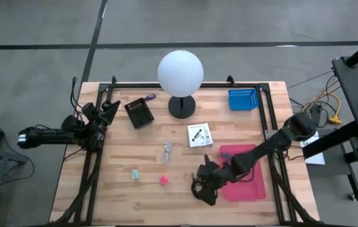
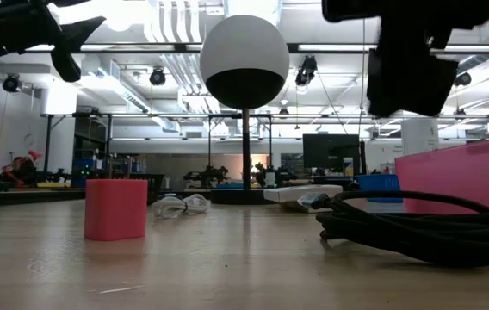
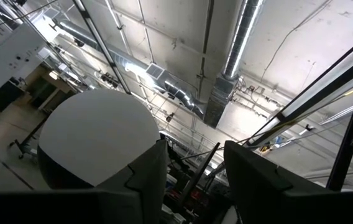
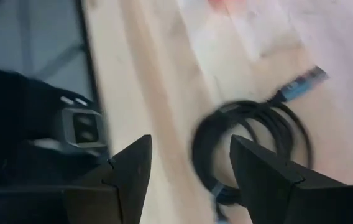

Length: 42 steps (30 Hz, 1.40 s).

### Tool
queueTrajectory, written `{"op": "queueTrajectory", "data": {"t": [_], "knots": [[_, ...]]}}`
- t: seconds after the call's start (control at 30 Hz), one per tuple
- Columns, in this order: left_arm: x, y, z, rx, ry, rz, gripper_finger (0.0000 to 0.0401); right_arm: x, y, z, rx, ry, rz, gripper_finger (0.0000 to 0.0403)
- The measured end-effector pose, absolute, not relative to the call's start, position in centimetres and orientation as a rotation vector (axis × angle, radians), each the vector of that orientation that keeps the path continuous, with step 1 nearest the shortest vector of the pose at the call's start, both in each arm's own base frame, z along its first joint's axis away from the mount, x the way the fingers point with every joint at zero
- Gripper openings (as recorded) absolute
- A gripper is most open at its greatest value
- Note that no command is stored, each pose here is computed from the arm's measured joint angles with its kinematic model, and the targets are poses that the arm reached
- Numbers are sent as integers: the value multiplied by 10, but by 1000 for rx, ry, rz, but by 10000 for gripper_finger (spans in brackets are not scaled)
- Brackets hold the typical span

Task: Pick and place items into bin
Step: Put the black charger cable into the pink bin

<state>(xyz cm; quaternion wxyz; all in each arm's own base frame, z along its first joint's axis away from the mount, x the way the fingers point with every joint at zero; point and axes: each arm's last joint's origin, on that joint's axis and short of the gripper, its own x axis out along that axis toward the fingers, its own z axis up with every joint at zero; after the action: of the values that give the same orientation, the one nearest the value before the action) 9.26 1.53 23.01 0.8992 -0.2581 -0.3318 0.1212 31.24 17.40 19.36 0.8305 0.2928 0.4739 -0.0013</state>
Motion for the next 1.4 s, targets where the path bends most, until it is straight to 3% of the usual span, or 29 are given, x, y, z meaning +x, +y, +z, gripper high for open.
{"op": "queueTrajectory", "data": {"t": [0.17, 0.4, 0.7, 1.2, 1.4], "knots": [[93, 15, 230, -535, -686, 251, 144, 325, 180, 188, 455, 1164, -86, 203], [93, 15, 230, -534, -683, 252, 144, 345, 191, 176, 364, 1217, -91, 203], [93, 15, 230, -534, -683, 252, 144, 351, 194, 150, 386, 1307, -230, 203], [93, 15, 229, -534, -682, 252, 144, 348, 190, 150, 328, 1306, -284, 202], [93, 15, 229, -534, -681, 252, 144, 348, 190, 147, 332, 1312, -291, 169]]}}
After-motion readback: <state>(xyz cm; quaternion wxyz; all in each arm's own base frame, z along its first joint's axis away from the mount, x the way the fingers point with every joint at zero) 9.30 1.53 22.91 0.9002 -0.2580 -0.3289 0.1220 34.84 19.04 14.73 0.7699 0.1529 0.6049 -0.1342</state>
